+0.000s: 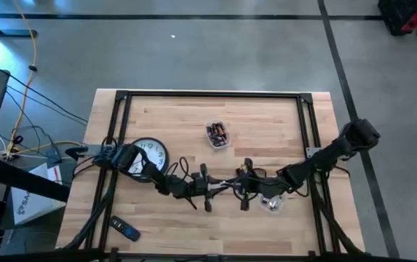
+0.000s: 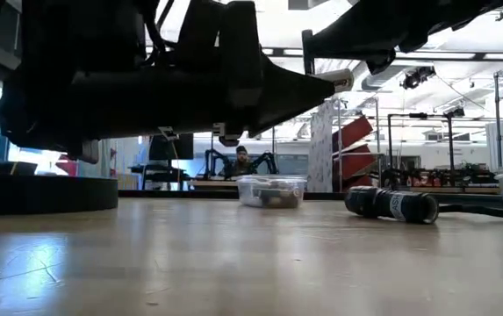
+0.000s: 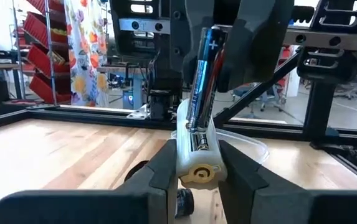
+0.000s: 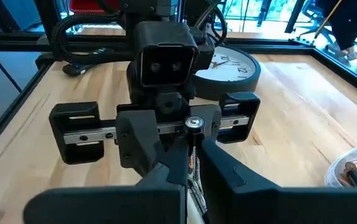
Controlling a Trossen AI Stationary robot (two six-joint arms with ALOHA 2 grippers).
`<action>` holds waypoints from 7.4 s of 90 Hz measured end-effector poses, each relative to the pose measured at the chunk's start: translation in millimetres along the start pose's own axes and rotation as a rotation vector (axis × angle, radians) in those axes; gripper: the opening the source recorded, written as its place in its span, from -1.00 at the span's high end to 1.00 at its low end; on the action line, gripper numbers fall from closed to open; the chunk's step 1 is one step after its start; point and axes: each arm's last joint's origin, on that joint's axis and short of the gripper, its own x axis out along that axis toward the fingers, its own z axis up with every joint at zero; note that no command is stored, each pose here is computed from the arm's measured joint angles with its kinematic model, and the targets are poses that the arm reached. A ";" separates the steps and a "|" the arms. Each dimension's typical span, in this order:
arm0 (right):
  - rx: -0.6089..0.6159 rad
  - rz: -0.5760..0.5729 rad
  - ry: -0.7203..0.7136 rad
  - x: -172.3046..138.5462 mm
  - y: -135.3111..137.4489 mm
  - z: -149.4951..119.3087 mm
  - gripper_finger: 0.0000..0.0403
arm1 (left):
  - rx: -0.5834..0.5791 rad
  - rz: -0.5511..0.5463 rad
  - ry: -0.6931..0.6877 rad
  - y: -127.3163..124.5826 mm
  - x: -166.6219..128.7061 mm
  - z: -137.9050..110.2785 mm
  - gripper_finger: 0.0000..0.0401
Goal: Insert battery
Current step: Insert the silver battery into the battery holder
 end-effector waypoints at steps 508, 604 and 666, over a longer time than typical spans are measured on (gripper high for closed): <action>-0.097 0.090 0.467 27.5 54.1 -42.6 1.00 | -0.118 0.008 0.378 -24.9 -28.4 -39.2 0.69; -0.379 0.369 0.556 34.4 49.8 -48.8 1.00 | -0.041 -0.026 0.547 -28.2 -40.2 -53.2 0.69; -0.712 0.661 0.495 56.7 27.5 -31.3 0.59 | -0.038 -0.022 0.553 -26.6 -39.8 -53.8 0.69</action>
